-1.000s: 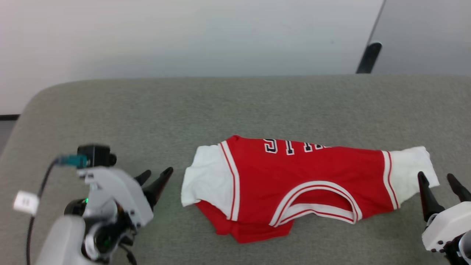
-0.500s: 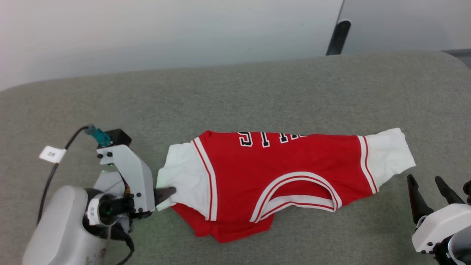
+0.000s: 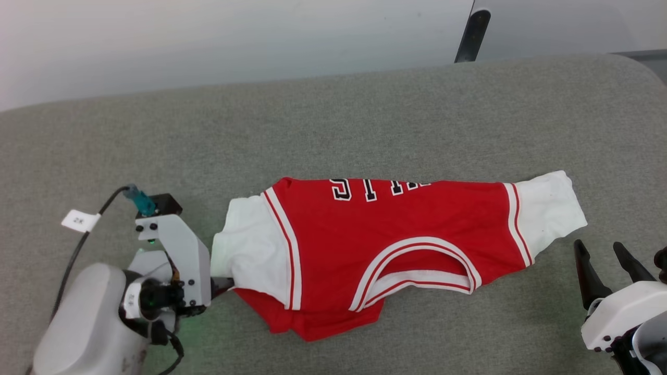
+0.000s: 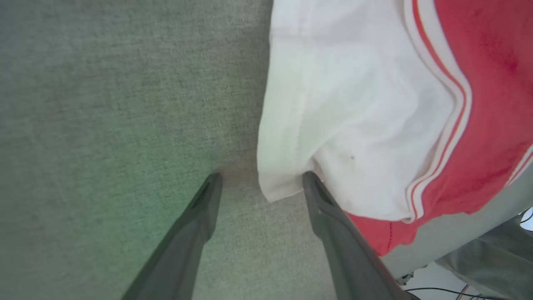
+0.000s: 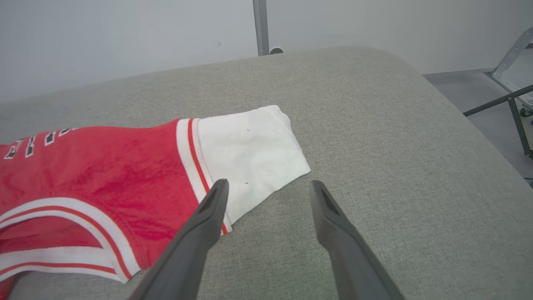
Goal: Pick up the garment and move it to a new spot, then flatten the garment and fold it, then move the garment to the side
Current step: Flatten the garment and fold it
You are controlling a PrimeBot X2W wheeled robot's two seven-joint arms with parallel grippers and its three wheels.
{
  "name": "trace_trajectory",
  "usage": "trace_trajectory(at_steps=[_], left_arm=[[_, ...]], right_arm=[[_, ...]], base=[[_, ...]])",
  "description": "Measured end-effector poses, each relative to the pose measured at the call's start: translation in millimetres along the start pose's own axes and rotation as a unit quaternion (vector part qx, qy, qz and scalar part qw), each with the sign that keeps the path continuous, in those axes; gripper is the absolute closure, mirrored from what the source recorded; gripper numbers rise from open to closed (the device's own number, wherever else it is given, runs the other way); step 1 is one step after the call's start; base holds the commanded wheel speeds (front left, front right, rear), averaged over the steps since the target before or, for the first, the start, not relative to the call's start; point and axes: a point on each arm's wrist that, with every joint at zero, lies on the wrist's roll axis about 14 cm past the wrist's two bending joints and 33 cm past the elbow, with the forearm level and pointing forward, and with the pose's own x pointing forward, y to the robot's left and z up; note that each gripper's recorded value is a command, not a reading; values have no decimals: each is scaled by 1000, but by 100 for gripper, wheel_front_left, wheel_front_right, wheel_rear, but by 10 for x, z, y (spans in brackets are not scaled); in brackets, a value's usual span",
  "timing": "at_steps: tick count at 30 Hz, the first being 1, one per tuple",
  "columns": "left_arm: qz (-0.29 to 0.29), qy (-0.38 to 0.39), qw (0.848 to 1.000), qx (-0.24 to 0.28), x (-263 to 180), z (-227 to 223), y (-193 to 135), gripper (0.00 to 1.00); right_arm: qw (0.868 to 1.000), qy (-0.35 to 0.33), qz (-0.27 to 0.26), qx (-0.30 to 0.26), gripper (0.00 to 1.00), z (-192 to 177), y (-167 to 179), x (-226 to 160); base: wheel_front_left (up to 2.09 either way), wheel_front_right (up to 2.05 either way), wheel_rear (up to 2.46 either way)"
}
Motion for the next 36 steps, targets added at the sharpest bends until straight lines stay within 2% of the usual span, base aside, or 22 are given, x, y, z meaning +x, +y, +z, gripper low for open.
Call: trace_trajectory(at_steps=[4, 5, 6, 8, 15, 25, 31, 36], left_arm=[[-5, 5, 1000, -12, 90, -2, 19, 0], [-6, 6, 1000, -11, 105, -1, 23, 11], [-5, 8, 1000, -12, 120, -2, 32, 53], [-5, 9, 1000, -14, 140, 9, 50, 100], [-6, 17, 1000, -12, 94, 27, 65, 100], [32, -4, 999, -1, -246, 169, 286, 100], [63, 12, 998, -26, -341, 13, 520, 100], [67, 31, 996, -46, -292, -154, 581, 100]], right_arm=[[1000, 5, 2, -2, 0, -23, 8, 38], [1000, 6, 2, -3, 0, -25, 11, 48], [1000, 6, 4, -4, 0, -23, 16, 58], [1000, 8, 5, -6, 0, -28, 22, 71], [1000, 4, 8, -8, 0, 5, 30, 87], [1000, 5, 15, -8, 0, 5, 80, 95], [1000, 5, 21, -9, 0, 7, 123, 105], [1000, 10, 23, -10, 0, -20, 128, 120]], base=[[0, 0, 0], [0, 0, 0], [0, 0, 0], [0, 0, 0], [0, 0, 0], [0, 0, 0], [0, 0, 0], [0, 0, 0]])
